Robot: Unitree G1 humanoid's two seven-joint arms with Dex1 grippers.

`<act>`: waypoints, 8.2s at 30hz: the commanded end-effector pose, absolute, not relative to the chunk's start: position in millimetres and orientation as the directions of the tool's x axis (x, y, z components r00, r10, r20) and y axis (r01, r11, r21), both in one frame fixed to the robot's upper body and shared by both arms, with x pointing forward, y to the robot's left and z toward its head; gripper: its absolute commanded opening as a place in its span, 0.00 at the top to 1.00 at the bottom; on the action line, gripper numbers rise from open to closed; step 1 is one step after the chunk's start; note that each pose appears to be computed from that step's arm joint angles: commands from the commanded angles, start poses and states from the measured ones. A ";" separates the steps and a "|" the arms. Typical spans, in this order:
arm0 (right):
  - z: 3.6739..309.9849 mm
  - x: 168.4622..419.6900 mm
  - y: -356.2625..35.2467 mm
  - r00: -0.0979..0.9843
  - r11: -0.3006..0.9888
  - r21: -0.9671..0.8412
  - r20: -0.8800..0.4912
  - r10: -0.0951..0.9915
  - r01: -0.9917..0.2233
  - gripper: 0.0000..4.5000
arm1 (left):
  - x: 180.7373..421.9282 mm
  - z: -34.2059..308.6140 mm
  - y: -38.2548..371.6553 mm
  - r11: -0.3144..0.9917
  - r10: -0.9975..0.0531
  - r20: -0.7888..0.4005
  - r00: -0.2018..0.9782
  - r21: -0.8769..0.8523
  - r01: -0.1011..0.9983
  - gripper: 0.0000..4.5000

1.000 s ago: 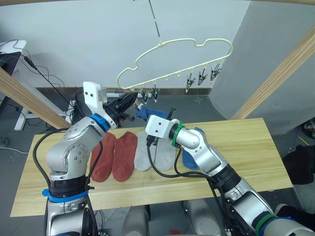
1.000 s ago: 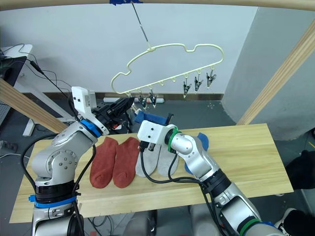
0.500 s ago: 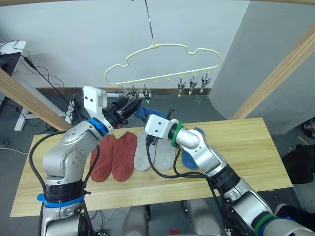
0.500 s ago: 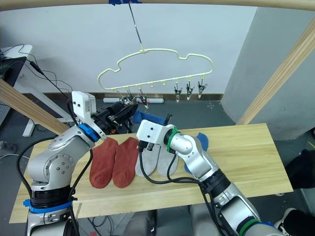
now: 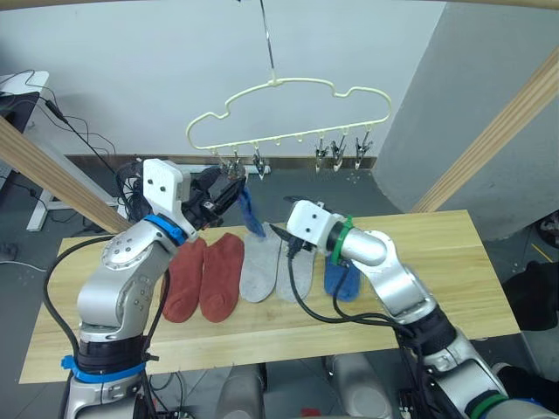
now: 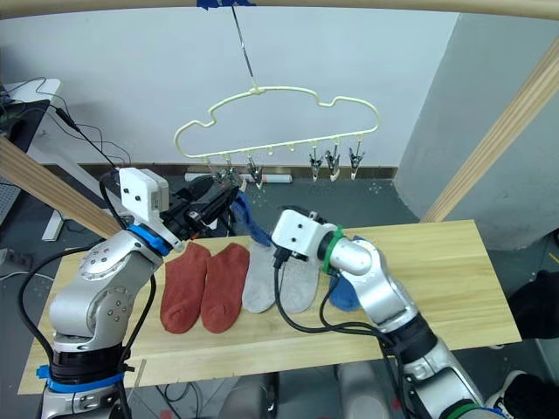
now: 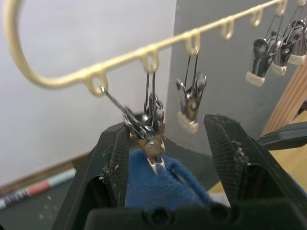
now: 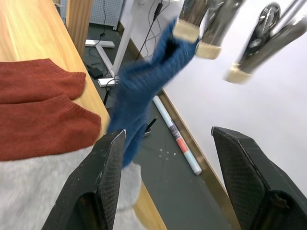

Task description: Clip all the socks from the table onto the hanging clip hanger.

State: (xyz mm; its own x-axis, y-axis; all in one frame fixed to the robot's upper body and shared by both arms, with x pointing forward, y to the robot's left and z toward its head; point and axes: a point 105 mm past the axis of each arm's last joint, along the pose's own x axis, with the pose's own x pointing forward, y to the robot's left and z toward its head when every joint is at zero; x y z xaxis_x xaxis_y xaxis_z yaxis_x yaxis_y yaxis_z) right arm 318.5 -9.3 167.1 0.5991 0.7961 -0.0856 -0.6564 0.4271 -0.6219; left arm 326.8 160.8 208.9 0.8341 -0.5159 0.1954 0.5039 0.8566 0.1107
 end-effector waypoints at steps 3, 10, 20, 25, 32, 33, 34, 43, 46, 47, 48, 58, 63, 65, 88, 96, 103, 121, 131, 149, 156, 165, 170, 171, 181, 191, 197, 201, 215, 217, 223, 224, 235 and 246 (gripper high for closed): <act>198.1 292.5 -43.6 0.567 0.431 -0.589 -0.058 0.821 -0.684 0.34 | 319.1 226.2 157.3 0.896 -0.442 0.328 0.835 0.206 0.394 0.40; 211.7 277.7 -73.3 0.564 0.458 -0.501 -0.075 0.823 -0.734 0.34 | 322.9 218.4 153.6 0.940 -0.340 0.363 0.868 0.164 0.299 0.40; 216.0 267.1 -81.7 0.547 0.456 -0.464 -0.076 0.834 -0.759 0.34 | 335.3 208.3 157.5 0.966 -0.258 0.358 0.897 0.116 0.232 0.40; 215.7 267.3 -82.5 0.553 0.464 -0.464 -0.070 0.830 -0.755 0.34 | 342.0 202.8 160.7 0.967 -0.254 0.340 0.905 0.112 0.229 0.40; 216.9 267.1 -83.2 0.559 0.470 -0.466 -0.066 0.826 -0.749 0.33 | 352.0 200.7 159.8 0.968 -0.251 0.334 0.909 0.113 0.225 0.58; 217.1 267.2 -83.5 0.561 0.472 -0.466 -0.066 0.825 -0.748 0.33 | 353.3 200.6 159.3 0.967 -0.251 0.333 0.909 0.113 0.226 0.58; 217.4 267.3 -83.7 0.562 0.473 -0.466 -0.065 0.824 -0.748 0.33 | 354.4 200.6 159.0 0.968 -0.251 0.333 0.909 0.112 0.226 0.58; 218.5 267.0 -84.6 0.565 0.477 -0.463 -0.064 0.823 -0.747 0.33 | 364.0 208.0 159.6 0.975 -0.218 0.366 0.905 0.115 0.189 0.58; 218.3 267.1 -86.0 0.566 0.478 -0.461 -0.067 0.822 -0.748 0.33 | 367.7 212.1 161.4 0.980 -0.196 0.382 0.903 0.108 0.167 0.58; 218.3 267.2 -86.3 0.566 0.478 -0.460 -0.067 0.821 -0.748 0.33 | 368.6 213.2 161.9 0.981 -0.190 0.386 0.903 0.105 0.162 0.58; 218.3 267.4 -86.7 0.567 0.478 -0.460 -0.068 0.821 -0.748 0.33 | 369.3 214.4 161.5 0.982 -0.187 0.391 0.901 0.104 0.159 0.58; 218.8 268.4 -86.8 0.565 0.478 -0.459 -0.065 0.822 -0.749 0.33 | 371.1 217.4 157.9 0.983 -0.184 0.401 0.897 0.091 0.161 0.58; 219.0 268.4 -86.9 0.564 0.477 -0.459 -0.065 0.823 -0.750 0.33 | 371.5 218.9 156.7 0.982 -0.189 0.407 0.894 0.095 0.164 0.62; 218.8 268.2 -86.9 0.563 0.476 -0.459 -0.066 0.824 -0.750 0.33 | 371.2 219.3 156.1 0.981 -0.192 0.409 0.892 0.095 0.167 0.72; 85.8 345.2 -110.8 0.890 0.814 -0.363 -0.236 0.391 -0.454 0.01 | 366.4 224.5 153.8 0.970 -0.243 0.400 0.884 0.126 0.209 1.00; 42.1 372.6 -108.1 0.912 0.898 -0.250 -0.295 0.285 -0.361 0.01 | 363.4 223.4 151.6 0.961 -0.274 0.383 0.882 0.136 0.240 1.00; 9.3 365.5 -105.7 0.869 0.910 -0.179 -0.412 0.276 -0.374 0.04 | 361.9 220.9 152.3 0.957 -0.288 0.367 0.885 0.138 0.255 1.00; 66.7 359.4 -79.5 0.860 0.783 -0.358 -0.241 0.449 -0.509 0.99 | 352.7 226.9 141.3 0.878 -0.472 0.309 0.826 0.078 0.472 1.00; 150.1 335.2 -6.0 0.661 0.467 -0.715 0.010 0.750 -0.520 0.99 | 345.4 236.7 137.2 0.825 -0.547 0.278 0.789 0.023 0.564 1.00; 166.3 336.5 30.0 0.608 0.516 -0.663 0.114 0.786 -0.543 0.99 | 342.3 237.7 129.2 0.808 -0.569 0.271 0.777 0.009 0.589 1.00; 174.2 338.9 33.5 0.611 0.547 -0.643 0.152 0.777 -0.536 0.99 | 341.7 236.5 129.6 0.809 -0.568 0.266 0.779 0.006 0.588 1.00; 180.1 338.0 35.4 0.606 0.563 -0.630 0.178 0.775 -0.535 0.99 | 341.8 231.1 132.9 0.818 -0.556 0.253 0.792 -0.003 0.575 1.00; 180.9 337.3 36.1 0.603 0.563 -0.628 0.181 0.777 -0.537 1.00 | 342.9 231.2 137.9 0.830 -0.541 0.254 0.801 0.012 0.557 0.67; 181.1 337.2 36.4 0.602 0.563 -0.628 0.181 0.778 -0.538 1.00 | 342.9 231.1 138.1 0.831 -0.541 0.254 0.802 0.017 0.556 0.61; 172.4 331.1 43.2 0.564 0.518 -0.589 0.124 0.816 -0.620 0.76 | 343.0 227.0 140.1 0.838 -0.538 0.242 0.807 0.048 0.544 0.48; 162.7 310.1 6.5 0.547 0.444 -0.572 -0.010 0.837 -0.689 0.49 | 335.7 234.5 136.6 0.853 -0.522 0.320 0.791 0.222 0.473 0.48; 180.1 295.1 -37.9 0.579 0.476 -0.533 -0.032 0.815 -0.699 0.49 | 329.7 230.8 128.9 0.865 -0.496 0.369 0.786 0.292 0.408 0.48; 191.8 292.2 -63.7 0.620 0.512 -0.520 -0.043 0.784 -0.683 0.49 | 333.9 218.7 126.4 0.894 -0.443 0.373 0.815 0.255 0.369 0.48; 189.3 286.2 -91.7 0.672 0.557 -0.483 -0.091 0.735 -0.675 0.49 | 335.0 224.8 151.2 0.973 -0.221 0.407 0.886 0.031 0.229 0.48; 188.9 286.2 -92.9 0.674 0.559 -0.482 -0.093 0.733 -0.675 0.49 | 335.7 228.6 155.2 0.974 -0.201 0.401 0.894 -0.013 0.225 0.48; 188.1 285.8 -93.6 0.671 0.556 -0.482 -0.096 0.735 -0.678 0.49 | 328.2 238.8 162.4 0.983 -0.173 0.416 0.893 0.019 0.182 0.48; 188.0 286.0 -93.9 0.672 0.557 -0.482 -0.096 0.734 -0.677 0.49 | 325.4 239.0 161.3 0.982 -0.190 0.420 0.887 0.065 0.180 0.48; 196.7 281.3 -92.5 0.639 0.544 -0.467 -0.060 0.767 -0.697 0.49 | 310.7 229.7 126.7 0.908 -0.419 0.380 0.825 0.180 0.378 0.48; 200.4 274.7 -92.4 0.622 0.540 -0.447 -0.049 0.781 -0.713 0.49 | 333.0 215.5 126.9 0.936 -0.351 0.358 0.865 0.141 0.322 0.48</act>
